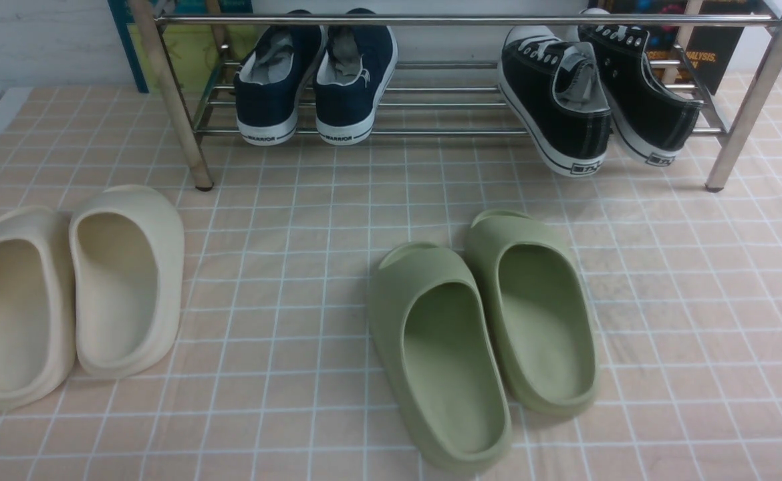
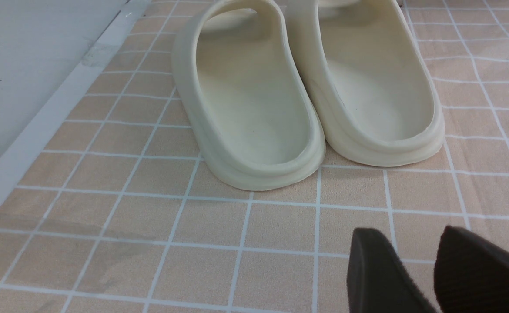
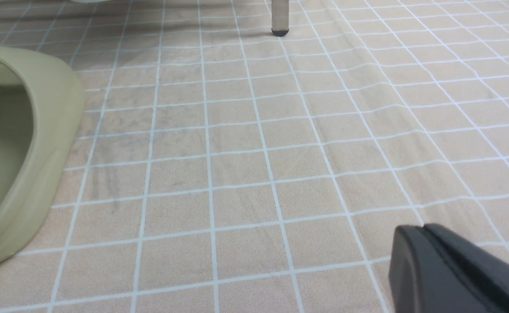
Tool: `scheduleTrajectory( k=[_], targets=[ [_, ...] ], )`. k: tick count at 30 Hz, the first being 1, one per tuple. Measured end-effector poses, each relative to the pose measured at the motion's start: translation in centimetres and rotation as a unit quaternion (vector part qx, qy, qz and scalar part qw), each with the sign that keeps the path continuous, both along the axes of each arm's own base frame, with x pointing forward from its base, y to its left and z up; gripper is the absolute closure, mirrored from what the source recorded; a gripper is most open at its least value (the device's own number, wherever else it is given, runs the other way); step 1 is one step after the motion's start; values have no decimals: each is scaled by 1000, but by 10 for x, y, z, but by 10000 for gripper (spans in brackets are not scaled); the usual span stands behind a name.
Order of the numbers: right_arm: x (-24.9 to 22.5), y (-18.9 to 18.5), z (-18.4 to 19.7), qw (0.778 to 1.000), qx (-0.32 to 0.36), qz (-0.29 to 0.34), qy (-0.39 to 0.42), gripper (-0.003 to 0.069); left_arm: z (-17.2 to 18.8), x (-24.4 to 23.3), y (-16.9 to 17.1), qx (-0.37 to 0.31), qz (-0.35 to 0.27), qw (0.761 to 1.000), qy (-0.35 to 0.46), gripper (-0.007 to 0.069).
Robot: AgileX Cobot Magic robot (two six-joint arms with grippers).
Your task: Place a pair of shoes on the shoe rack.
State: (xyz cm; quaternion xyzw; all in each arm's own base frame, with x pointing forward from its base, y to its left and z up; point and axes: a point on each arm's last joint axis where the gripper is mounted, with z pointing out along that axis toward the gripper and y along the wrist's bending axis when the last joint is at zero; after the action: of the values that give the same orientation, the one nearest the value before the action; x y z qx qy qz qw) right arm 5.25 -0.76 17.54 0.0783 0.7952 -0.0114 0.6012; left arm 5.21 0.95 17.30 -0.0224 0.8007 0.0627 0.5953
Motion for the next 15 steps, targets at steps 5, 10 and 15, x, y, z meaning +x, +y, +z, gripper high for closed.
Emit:
scheduleTrajectory(
  k=[5, 10, 15],
  targets=[
    [0, 0, 0, 1000, 0, 0, 0, 652, 0, 0, 0, 0, 0, 1000, 0, 386],
    [0, 0, 0, 1000, 0, 0, 0, 650, 0, 0, 0, 0, 0, 1000, 0, 386],
    [0, 0, 0, 1000, 0, 0, 0, 650, 0, 0, 0, 0, 0, 1000, 0, 386]
  ],
)
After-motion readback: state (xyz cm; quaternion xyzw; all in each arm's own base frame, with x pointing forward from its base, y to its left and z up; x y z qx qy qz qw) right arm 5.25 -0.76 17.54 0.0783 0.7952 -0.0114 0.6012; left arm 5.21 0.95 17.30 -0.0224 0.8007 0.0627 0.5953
